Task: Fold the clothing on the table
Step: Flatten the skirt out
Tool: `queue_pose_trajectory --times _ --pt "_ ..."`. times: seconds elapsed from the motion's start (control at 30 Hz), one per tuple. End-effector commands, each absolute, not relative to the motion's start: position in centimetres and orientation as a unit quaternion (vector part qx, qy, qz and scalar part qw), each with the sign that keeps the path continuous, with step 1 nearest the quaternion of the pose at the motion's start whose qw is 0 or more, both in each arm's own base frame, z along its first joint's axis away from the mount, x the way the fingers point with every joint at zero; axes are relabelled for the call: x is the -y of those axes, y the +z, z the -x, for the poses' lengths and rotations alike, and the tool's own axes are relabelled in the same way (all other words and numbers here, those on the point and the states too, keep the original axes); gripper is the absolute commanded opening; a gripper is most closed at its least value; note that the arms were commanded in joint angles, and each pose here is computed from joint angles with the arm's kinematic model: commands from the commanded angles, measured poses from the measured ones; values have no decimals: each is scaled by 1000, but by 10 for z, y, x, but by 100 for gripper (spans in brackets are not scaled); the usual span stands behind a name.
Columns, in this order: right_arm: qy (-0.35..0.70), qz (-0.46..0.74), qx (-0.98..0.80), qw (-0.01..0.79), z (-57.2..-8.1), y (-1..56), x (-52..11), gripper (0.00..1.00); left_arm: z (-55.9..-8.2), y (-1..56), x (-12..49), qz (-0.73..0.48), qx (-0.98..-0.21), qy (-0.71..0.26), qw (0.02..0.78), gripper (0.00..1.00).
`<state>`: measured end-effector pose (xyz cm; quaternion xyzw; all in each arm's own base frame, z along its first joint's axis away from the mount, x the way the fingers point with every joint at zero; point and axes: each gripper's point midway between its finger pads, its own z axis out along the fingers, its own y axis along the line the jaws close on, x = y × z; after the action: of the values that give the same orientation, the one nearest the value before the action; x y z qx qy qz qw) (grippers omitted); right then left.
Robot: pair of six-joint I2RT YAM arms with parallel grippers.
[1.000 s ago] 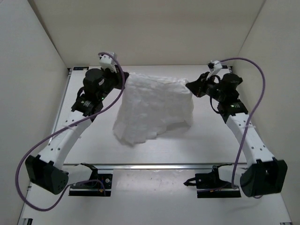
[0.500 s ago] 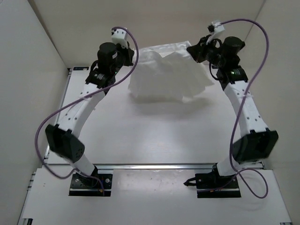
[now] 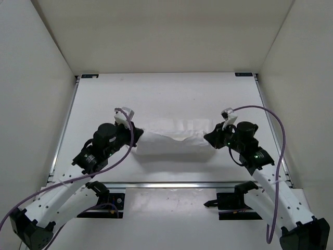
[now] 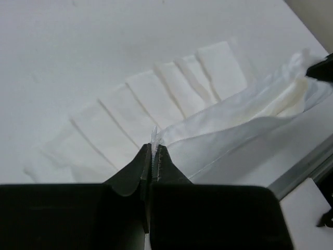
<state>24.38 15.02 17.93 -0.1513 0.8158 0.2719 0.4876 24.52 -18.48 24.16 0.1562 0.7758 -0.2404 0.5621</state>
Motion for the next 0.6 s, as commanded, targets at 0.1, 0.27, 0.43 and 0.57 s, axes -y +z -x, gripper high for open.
queue_pose_trajectory --times 0.1,0.27,0.43,0.57 --pt "314 78 -825 464 -259 166 -135 0 -237 195 143 -62 -831 -232 502 0" --pt "285 113 -830 465 -304 169 -146 0 -282 180 141 -55 -849 -203 484 0" --pt "299 120 -823 468 -379 188 -150 0 -368 200 165 -68 -846 -201 489 0" --pt "276 153 -785 533 -448 269 -155 0 -441 253 184 -91 -829 -182 521 0"
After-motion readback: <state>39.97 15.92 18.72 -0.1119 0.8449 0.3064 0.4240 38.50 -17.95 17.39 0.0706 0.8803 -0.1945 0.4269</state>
